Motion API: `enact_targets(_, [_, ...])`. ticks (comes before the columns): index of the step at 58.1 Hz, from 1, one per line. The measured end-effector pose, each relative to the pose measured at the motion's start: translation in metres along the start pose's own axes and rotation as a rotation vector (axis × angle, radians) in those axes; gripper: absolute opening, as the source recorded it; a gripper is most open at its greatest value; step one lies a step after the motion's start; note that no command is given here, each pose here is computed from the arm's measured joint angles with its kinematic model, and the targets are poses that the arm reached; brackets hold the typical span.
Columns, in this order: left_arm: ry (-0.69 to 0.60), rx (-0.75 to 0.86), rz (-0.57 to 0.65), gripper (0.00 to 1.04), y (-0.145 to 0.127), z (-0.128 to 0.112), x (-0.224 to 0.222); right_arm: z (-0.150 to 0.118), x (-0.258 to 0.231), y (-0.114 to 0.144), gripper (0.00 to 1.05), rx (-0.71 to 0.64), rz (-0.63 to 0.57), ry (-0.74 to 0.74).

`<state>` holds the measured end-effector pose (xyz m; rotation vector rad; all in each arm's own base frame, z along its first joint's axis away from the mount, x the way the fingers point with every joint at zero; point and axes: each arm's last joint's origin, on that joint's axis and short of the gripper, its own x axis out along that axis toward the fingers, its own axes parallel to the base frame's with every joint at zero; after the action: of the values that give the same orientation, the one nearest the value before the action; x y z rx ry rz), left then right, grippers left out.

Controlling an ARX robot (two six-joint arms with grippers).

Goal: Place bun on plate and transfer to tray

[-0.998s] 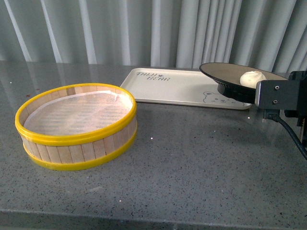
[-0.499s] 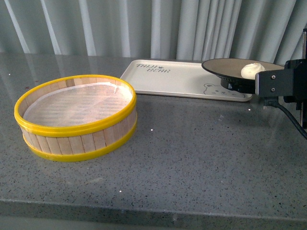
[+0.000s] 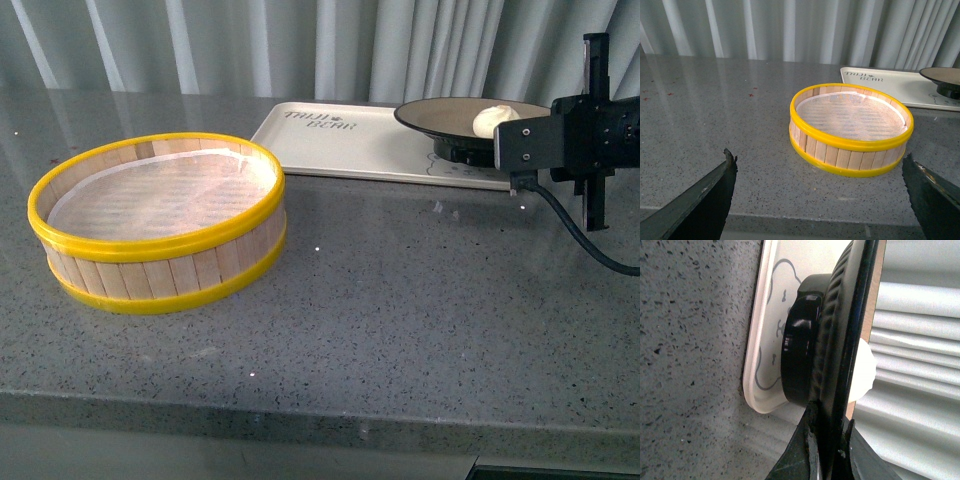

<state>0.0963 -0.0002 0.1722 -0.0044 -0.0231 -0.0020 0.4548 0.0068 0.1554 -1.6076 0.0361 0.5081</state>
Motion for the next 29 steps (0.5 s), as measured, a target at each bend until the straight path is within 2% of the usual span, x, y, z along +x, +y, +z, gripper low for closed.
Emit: enact_targets(29, [0.0, 0.0, 0.0, 0.98, 0.0, 0.0, 0.0, 0.003, 0.019, 0.002, 0.03, -0.018, 0.012, -0.001])
